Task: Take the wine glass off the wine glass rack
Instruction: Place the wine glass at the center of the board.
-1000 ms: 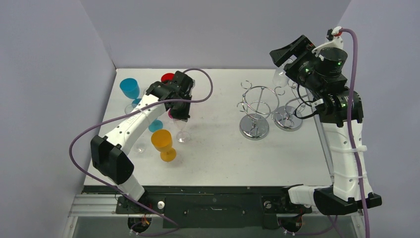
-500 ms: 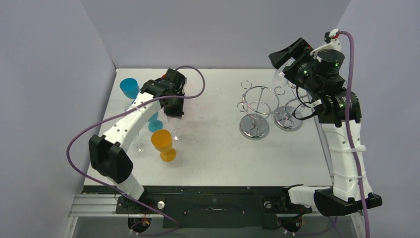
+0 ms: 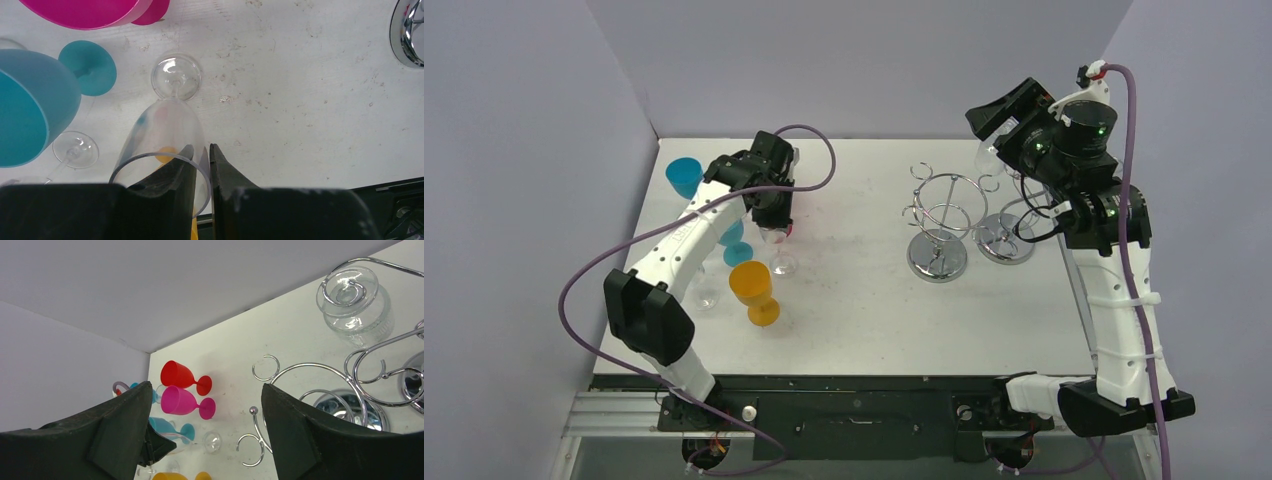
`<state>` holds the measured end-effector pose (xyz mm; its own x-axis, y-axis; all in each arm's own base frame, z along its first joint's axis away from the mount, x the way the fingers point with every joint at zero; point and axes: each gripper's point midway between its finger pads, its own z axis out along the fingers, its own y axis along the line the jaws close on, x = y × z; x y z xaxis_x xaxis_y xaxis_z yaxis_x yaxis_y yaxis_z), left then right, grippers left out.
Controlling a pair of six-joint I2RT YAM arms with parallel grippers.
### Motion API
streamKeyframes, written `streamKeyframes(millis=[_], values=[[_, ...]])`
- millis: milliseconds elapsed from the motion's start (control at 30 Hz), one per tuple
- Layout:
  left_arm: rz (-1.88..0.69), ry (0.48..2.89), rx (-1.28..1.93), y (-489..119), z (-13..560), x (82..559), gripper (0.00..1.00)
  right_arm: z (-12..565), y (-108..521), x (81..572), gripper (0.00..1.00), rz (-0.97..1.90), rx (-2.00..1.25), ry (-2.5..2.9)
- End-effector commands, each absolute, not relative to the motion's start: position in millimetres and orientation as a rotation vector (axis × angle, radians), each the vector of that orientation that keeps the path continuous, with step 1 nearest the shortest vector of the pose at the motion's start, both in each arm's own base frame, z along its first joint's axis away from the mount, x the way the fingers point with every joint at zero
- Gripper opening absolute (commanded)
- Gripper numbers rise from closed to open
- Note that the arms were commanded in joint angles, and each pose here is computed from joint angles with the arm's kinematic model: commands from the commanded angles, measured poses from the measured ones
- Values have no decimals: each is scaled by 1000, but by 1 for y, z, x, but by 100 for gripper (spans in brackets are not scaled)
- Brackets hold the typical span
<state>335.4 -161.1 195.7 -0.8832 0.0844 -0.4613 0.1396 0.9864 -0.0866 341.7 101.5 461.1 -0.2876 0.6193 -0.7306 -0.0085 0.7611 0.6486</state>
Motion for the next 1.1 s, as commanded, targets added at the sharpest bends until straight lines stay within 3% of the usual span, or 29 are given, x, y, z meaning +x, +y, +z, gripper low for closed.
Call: streamKeyframes(millis=[0, 367, 1067], values=[[-205, 2588, 172, -167, 215, 349, 11, 476, 99, 339, 75, 682, 472, 1712], [-199, 2601, 177, -168, 210, 351, 16, 473, 100, 339, 75, 683, 473, 1716], [-194, 2497, 167, -165, 262, 350, 48, 477, 91, 340, 76, 660, 490, 1700]])
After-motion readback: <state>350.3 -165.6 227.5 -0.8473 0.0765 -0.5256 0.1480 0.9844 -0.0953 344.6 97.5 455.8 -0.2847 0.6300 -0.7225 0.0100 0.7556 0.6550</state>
